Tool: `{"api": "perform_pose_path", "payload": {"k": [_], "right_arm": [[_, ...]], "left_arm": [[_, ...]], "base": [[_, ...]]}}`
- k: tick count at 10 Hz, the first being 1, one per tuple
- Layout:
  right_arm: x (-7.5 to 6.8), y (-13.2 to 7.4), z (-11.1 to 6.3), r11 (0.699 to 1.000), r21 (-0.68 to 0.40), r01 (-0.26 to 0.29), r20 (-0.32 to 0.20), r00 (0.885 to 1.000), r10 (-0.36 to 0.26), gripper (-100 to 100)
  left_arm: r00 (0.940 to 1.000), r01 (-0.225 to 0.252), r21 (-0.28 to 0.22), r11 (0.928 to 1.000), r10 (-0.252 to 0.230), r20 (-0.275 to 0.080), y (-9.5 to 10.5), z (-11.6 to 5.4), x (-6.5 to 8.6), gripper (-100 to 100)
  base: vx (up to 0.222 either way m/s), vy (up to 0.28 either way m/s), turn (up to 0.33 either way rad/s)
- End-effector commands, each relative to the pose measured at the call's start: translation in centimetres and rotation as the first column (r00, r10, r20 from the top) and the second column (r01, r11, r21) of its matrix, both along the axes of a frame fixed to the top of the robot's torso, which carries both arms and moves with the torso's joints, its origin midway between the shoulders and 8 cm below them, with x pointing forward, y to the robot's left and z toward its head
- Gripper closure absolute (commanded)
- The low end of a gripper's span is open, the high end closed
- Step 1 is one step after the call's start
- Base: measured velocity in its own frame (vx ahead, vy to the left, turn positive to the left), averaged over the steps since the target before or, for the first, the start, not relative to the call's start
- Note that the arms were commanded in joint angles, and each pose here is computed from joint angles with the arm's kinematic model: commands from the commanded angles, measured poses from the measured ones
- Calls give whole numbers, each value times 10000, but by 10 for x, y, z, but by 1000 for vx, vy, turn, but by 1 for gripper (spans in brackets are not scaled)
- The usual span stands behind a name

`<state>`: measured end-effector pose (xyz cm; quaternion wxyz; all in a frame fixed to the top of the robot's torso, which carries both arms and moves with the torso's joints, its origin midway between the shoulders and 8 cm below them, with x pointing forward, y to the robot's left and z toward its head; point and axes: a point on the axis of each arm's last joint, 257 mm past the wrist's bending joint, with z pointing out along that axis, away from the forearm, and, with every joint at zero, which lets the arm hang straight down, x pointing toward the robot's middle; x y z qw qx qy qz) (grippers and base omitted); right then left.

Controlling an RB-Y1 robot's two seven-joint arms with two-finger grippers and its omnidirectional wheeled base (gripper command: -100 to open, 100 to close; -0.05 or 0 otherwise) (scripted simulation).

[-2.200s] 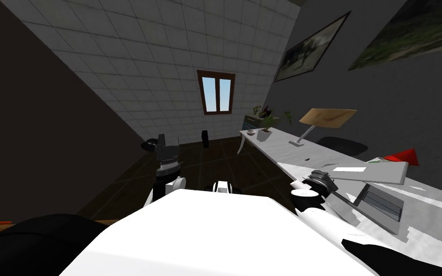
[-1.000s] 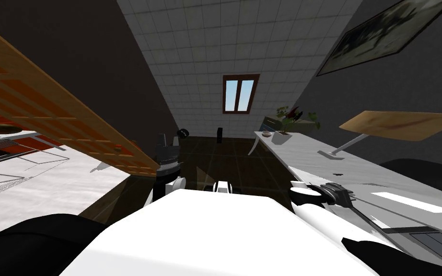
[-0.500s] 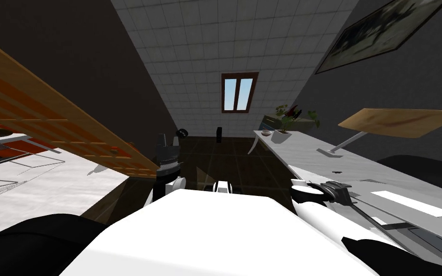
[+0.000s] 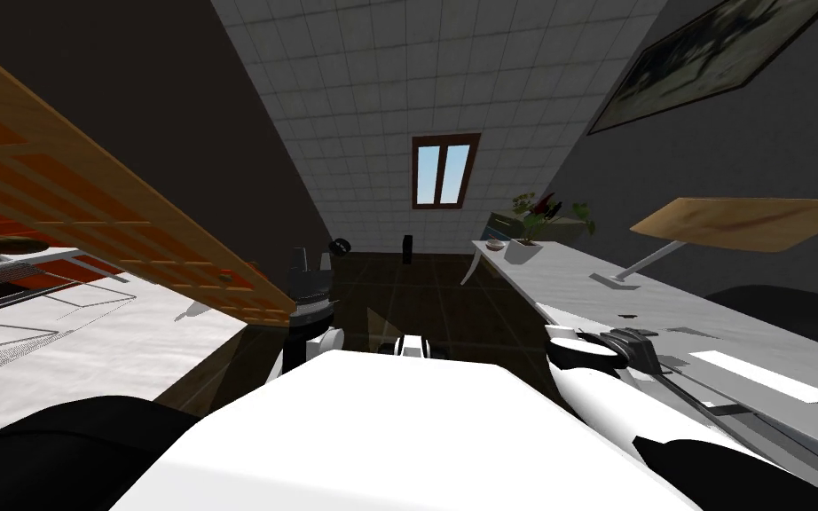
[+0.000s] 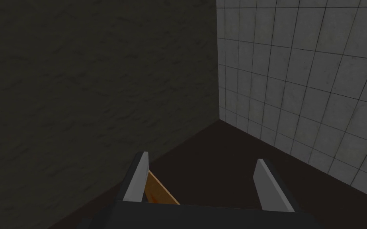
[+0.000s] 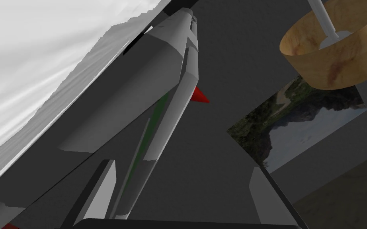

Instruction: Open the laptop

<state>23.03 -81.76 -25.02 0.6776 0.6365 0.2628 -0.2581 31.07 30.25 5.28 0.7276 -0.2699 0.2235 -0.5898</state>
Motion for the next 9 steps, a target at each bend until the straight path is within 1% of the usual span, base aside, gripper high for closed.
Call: {"api": "perform_pose_path", "payload": {"k": [1, 2, 3, 4, 7, 9], "right_arm": [[6, -14, 23, 10000, -49, 72, -1, 10000, -72, -100], [6, -14, 23, 10000, -49, 72, -1, 10000, -72, -100], [5, -10, 18, 10000, -38, 68, 27, 10000, -68, -100], [7, -10, 17, 10000, 16, 41, 24, 10000, -41, 0], [7, -9, 13, 10000, 87, 17, 30, 10000, -17, 0], [7, -9, 14, 10000, 69, 24, 30, 10000, -24, 0]], "left_arm": [[10000, 0, 0, 10000, 0, 0, 0, 0, 0, 0], [10000, 0, 0, 10000, 0, 0, 0, 0, 0, 0], [10000, 0, 0, 10000, 0, 0, 0, 0, 0, 0], [10000, 0, 0, 10000, 0, 0, 0, 0, 0, 0], [10000, -1, 1, 10000, 1, -1, 0, 0, 0, 0], [10000, -1, 1, 10000, 1, 0, 0, 0, 0, 0]], "base": [[-51, 51, 36], [-55, 47, 17], [-18, 15, 7], [-5, 6, 3], [0, 0, 0], [0, 0, 0]]}}
